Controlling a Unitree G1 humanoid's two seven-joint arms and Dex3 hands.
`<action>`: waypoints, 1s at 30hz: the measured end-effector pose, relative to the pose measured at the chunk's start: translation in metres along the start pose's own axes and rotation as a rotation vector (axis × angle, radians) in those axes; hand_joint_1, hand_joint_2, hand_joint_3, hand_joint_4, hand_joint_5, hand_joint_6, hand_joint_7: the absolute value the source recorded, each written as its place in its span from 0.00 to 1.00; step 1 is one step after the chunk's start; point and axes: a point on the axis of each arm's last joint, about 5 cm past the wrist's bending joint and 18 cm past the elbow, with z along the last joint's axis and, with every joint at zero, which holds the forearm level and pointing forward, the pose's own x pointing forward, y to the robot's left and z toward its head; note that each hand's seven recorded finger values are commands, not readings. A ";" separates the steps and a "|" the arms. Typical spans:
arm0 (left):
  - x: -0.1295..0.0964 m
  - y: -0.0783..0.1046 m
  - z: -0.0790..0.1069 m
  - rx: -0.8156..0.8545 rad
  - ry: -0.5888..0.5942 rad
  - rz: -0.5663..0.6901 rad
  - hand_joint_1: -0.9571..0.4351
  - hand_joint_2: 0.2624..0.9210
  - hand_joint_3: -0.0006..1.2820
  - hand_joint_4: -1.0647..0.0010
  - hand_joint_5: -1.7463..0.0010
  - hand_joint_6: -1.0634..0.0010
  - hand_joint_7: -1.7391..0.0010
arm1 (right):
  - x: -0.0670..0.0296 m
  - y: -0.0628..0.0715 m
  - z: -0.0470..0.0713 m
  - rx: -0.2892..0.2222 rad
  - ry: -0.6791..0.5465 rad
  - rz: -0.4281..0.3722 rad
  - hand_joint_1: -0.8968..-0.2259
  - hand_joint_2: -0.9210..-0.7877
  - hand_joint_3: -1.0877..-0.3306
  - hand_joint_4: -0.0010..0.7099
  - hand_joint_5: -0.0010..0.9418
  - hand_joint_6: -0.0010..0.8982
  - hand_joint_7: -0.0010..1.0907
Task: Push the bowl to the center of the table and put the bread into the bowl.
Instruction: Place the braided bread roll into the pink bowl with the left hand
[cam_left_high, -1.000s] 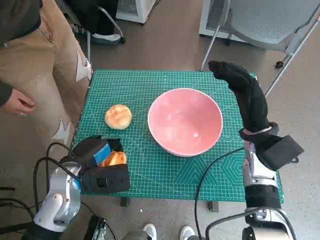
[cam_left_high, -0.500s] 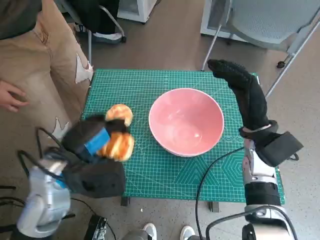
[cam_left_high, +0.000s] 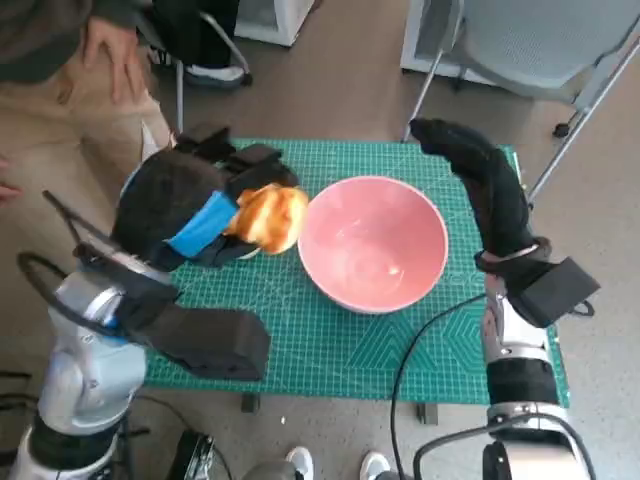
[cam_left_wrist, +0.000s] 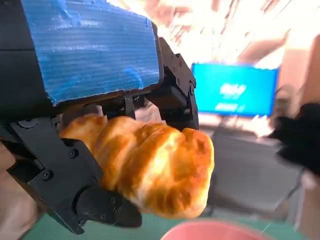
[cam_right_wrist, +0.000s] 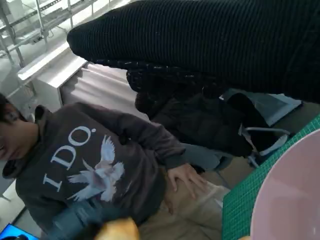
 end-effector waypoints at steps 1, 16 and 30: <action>0.003 -0.001 0.001 -0.003 -0.007 0.000 0.69 0.87 0.06 0.14 0.44 0.29 0.44 | 0.0004 0.000 0.000 0.000 -0.002 0.001 0.27 0.00 0.34 0.22 0.00 0.00 0.38; 0.044 -0.017 0.014 -0.021 -0.092 -0.089 0.69 0.94 0.03 0.23 0.34 0.28 0.49 | 0.0008 -0.003 0.003 -0.026 -0.024 0.005 0.28 0.00 0.34 0.22 0.00 0.00 0.38; 0.080 -0.052 0.028 0.006 -0.137 -0.188 0.69 0.98 0.06 0.34 0.28 0.35 0.42 | -0.0054 -0.004 0.004 -0.037 -0.023 -0.020 0.27 0.00 0.34 0.21 0.00 0.00 0.37</action>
